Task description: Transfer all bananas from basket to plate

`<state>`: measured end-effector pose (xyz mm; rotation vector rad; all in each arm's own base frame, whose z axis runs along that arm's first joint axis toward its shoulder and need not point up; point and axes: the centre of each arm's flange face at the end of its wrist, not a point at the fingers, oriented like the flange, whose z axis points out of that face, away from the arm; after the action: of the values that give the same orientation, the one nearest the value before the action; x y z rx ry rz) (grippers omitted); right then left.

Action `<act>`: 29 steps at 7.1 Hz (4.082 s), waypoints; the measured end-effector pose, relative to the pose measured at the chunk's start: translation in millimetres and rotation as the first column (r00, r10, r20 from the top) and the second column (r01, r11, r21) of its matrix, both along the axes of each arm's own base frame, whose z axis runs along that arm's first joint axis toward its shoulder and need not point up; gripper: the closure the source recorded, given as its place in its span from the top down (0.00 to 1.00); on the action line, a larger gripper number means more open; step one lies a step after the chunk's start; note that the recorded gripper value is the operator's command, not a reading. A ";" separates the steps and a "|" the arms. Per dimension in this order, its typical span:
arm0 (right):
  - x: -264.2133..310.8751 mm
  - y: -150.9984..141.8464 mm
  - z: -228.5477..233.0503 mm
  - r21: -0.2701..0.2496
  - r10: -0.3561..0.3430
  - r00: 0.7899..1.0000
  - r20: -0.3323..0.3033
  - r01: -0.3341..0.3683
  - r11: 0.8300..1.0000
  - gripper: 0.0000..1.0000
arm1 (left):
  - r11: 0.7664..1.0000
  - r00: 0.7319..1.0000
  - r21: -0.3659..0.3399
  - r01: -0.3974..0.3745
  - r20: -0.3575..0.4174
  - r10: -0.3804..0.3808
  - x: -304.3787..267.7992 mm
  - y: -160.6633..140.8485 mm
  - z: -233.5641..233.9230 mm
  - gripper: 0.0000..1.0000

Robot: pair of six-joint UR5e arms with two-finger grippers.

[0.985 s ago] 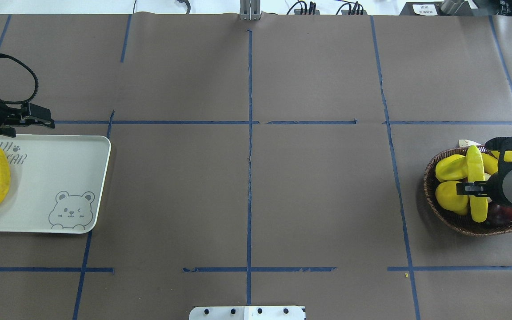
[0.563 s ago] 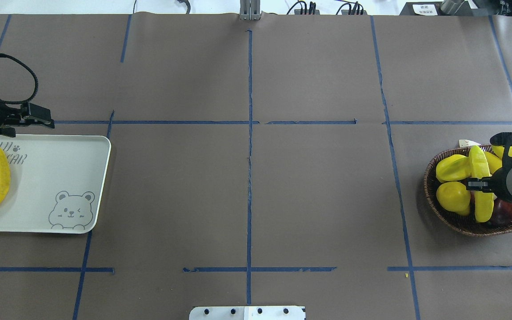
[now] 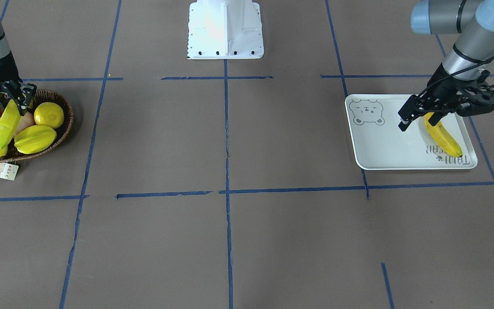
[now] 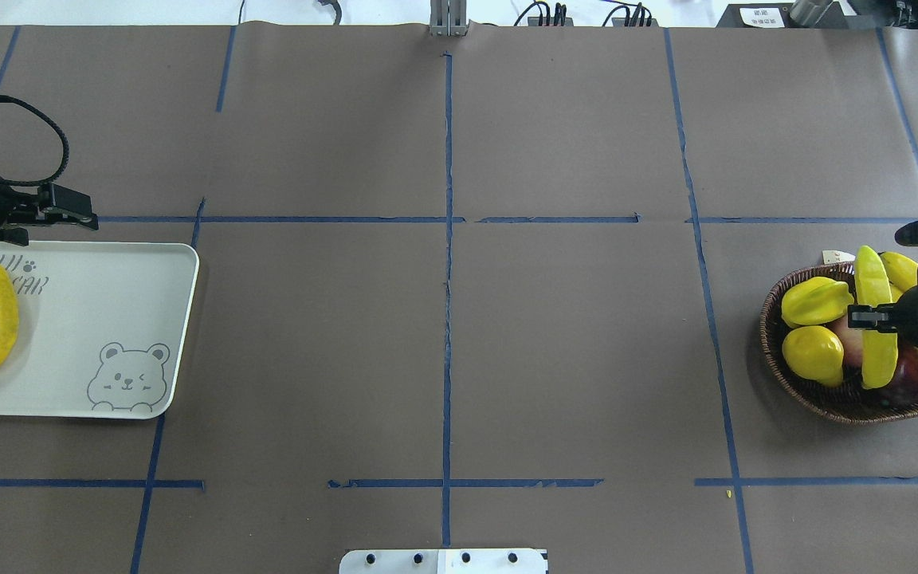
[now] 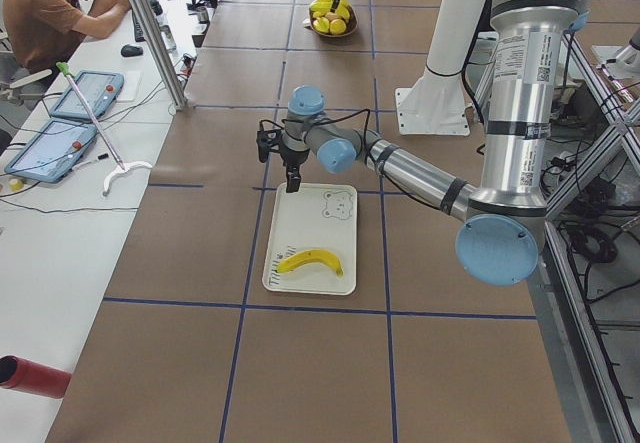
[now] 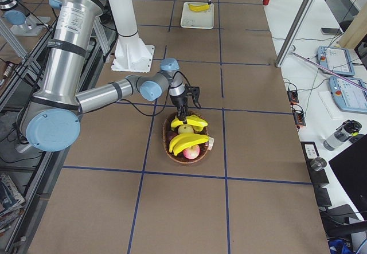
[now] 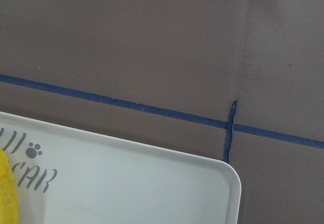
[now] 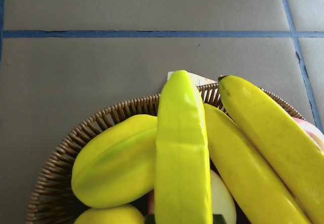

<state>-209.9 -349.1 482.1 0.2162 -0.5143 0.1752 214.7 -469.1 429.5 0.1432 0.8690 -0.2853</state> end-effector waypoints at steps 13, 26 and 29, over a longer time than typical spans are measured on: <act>-164.0 26.4 -332.4 0.038 -0.154 0.808 0.569 0.161 0.986 0.02 | 0.990 0.829 -0.124 0.059 -0.547 -0.118 141.4 -6.2 -173.3 0.99; -204.7 35.2 -364.1 0.132 -0.205 0.700 0.684 0.158 0.979 0.87 | 0.988 0.647 -0.090 -0.121 -0.762 0.010 250.6 100.9 -288.7 0.00; -201.1 36.3 -366.5 0.127 -0.200 0.695 0.691 0.155 0.980 1.00 | 0.989 0.642 -0.084 -0.118 -0.767 0.011 247.0 99.9 -289.2 0.00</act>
<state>-411.0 -312.8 115.7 0.1485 -1.3103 0.0433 461.7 -369.2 140.3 -0.1532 1.7097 -0.3378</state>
